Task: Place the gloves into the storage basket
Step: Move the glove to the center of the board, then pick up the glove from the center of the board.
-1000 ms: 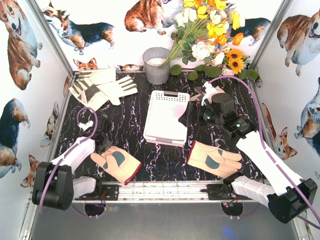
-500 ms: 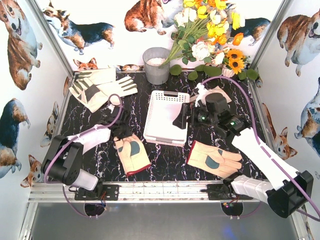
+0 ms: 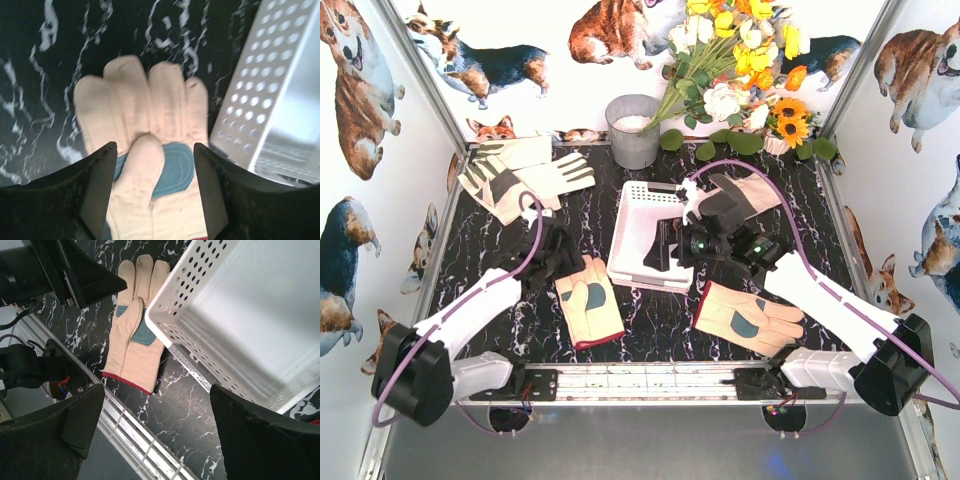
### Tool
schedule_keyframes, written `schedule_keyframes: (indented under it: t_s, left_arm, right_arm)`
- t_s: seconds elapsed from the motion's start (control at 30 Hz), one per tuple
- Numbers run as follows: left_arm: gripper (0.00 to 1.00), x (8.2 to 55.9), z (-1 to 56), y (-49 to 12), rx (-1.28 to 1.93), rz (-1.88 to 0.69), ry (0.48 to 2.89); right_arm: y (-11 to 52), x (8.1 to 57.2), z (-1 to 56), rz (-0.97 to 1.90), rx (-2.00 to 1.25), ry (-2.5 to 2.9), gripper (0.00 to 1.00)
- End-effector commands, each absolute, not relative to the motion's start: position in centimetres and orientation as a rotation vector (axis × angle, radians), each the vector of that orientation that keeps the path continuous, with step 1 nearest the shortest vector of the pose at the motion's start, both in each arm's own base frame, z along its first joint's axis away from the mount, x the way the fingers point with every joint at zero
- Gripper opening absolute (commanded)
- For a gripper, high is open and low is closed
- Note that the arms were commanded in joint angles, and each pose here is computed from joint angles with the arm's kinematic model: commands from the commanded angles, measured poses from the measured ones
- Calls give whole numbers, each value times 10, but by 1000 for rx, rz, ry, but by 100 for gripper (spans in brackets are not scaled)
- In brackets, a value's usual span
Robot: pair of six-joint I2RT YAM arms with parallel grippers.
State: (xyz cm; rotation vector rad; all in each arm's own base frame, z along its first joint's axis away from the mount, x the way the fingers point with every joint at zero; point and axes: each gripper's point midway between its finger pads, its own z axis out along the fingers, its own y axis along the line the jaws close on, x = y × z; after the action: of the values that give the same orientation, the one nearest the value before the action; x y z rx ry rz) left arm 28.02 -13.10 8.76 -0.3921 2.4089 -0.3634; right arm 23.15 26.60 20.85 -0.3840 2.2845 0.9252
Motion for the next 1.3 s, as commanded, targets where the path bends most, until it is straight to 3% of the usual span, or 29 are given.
schedule_keyframes:
  t_s: [0.0,0.2,0.63,0.8,0.93,1.27]
  left_arm:
    - [58,236,64,-111,-482,-224,2525]
    - [63,205,45,-121,-472,-214,2578]
    - [65,203,14,-135,-351,-167,2608]
    - [41,203,12,-125,-375,-113,2586]
    - [3,215,37,-139,-324,-255,2499]
    - [0,247,141,-162,-191,-594,2253]
  right_arm:
    - [276,245,224,945,-304,2174,89]
    - [300,254,237,983,-346,2136,89]
    - [322,255,225,1034,-346,2178,87]
    - [319,252,232,1034,-325,2162,87]
    - [315,251,230,1014,-314,2185,86]
    - [350,251,275,1412,-269,2090,88]
